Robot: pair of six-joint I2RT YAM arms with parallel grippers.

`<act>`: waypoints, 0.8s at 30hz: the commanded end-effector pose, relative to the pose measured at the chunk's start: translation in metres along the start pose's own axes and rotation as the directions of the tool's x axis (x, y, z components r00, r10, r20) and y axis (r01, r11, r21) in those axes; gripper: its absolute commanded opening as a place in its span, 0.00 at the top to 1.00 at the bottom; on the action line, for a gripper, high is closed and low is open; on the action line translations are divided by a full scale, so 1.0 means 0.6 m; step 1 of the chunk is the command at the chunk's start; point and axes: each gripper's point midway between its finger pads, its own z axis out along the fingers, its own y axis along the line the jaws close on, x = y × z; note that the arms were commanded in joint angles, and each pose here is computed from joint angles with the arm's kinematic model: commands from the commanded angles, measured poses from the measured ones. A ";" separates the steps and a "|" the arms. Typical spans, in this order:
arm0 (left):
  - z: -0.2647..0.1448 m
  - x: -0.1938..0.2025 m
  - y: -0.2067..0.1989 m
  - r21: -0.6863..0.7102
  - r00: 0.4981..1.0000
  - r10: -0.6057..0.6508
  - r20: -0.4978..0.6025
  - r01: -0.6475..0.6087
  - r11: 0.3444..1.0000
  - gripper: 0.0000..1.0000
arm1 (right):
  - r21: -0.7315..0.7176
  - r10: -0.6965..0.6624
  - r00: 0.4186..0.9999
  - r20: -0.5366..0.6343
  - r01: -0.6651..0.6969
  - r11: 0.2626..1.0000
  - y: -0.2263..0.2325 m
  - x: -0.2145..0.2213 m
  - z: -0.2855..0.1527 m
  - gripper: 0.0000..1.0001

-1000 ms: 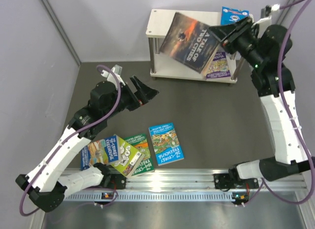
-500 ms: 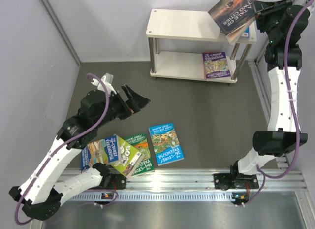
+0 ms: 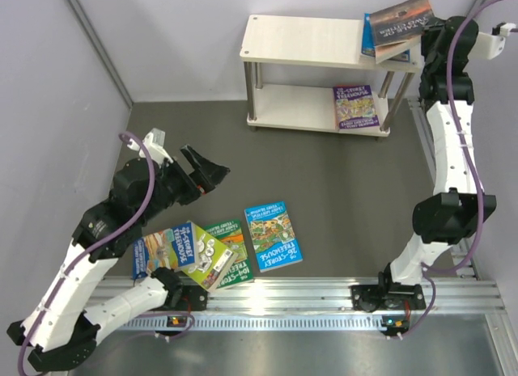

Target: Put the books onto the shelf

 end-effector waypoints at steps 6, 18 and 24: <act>-0.011 -0.021 -0.004 -0.021 0.999 0.001 0.039 -0.001 1.000 0.03 | -0.127 0.107 0.994 0.010 -0.105 0.986 0.063 0.032 -0.023 1.00; -0.009 -0.014 0.005 -0.020 0.998 -0.043 0.044 0.044 0.999 0.04 | -0.071 -0.004 1.000 0.025 0.005 0.997 0.017 0.039 -0.014 0.91; -0.008 -0.007 0.009 -0.019 0.998 -0.055 0.036 0.056 0.998 0.04 | -0.051 -0.083 0.996 0.038 0.085 0.995 0.024 0.025 -0.009 0.14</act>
